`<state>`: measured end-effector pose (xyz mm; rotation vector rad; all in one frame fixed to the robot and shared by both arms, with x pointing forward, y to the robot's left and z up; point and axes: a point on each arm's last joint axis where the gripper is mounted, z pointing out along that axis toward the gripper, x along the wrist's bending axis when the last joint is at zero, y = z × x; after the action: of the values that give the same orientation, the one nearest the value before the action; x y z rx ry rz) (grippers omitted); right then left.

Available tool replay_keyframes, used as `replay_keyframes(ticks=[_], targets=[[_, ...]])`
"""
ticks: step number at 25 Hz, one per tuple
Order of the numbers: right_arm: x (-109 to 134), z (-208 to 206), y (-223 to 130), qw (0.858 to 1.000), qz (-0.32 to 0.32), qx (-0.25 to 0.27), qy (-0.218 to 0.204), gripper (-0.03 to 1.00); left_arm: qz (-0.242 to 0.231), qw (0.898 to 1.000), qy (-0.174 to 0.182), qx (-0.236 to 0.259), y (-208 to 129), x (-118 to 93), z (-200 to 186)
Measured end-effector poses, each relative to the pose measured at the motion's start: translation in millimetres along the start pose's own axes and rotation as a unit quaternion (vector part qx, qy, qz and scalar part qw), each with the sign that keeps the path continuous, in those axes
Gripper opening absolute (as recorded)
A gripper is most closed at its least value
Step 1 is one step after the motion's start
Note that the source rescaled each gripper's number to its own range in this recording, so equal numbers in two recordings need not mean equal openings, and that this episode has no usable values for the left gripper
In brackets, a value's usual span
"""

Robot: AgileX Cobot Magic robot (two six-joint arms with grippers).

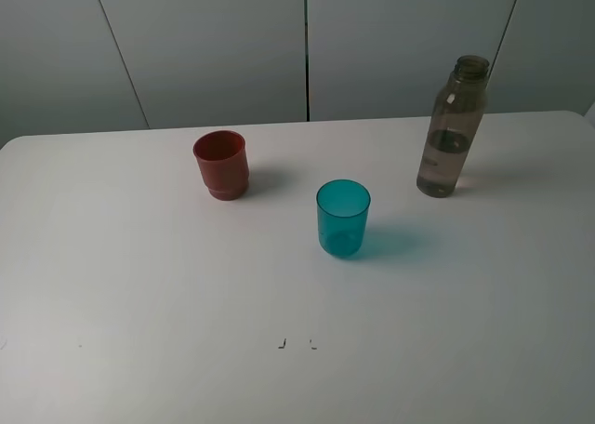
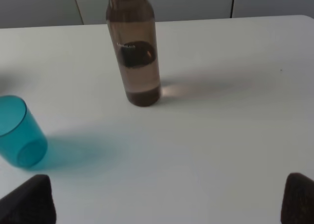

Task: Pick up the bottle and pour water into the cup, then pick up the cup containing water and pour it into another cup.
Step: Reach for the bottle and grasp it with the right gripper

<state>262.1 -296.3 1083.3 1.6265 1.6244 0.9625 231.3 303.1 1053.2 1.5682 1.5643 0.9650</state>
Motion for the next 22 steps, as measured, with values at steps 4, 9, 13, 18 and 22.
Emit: replay_keyframes(ticks=[4, 9, 13, 18, 22], targets=[[2, 29, 29, 1.000, 0.004, 0.006, 0.002, 1.00, 0.000, 1.000, 0.000, 0.000, 0, 0, 0], [5, 77, 53, 1.000, 0.004, -0.004, 0.014, 1.00, -0.003, 1.000, 0.000, 0.000, 0, 0, 0], [6, 126, 49, 0.999, 0.004, 0.033, 0.021, 1.00, -0.003, 1.000, 0.000, 0.000, 0, 0, 0], [11, 179, 26, 0.994, -0.030, 0.097, 0.029, 1.00, -0.003, 1.000, 0.000, 0.000, 0, 0, 0], [19, 210, 12, 0.992, -0.076, 0.088, 0.039, 1.00, -0.003, 1.000, 0.000, 0.000, 0, 0, 0]])
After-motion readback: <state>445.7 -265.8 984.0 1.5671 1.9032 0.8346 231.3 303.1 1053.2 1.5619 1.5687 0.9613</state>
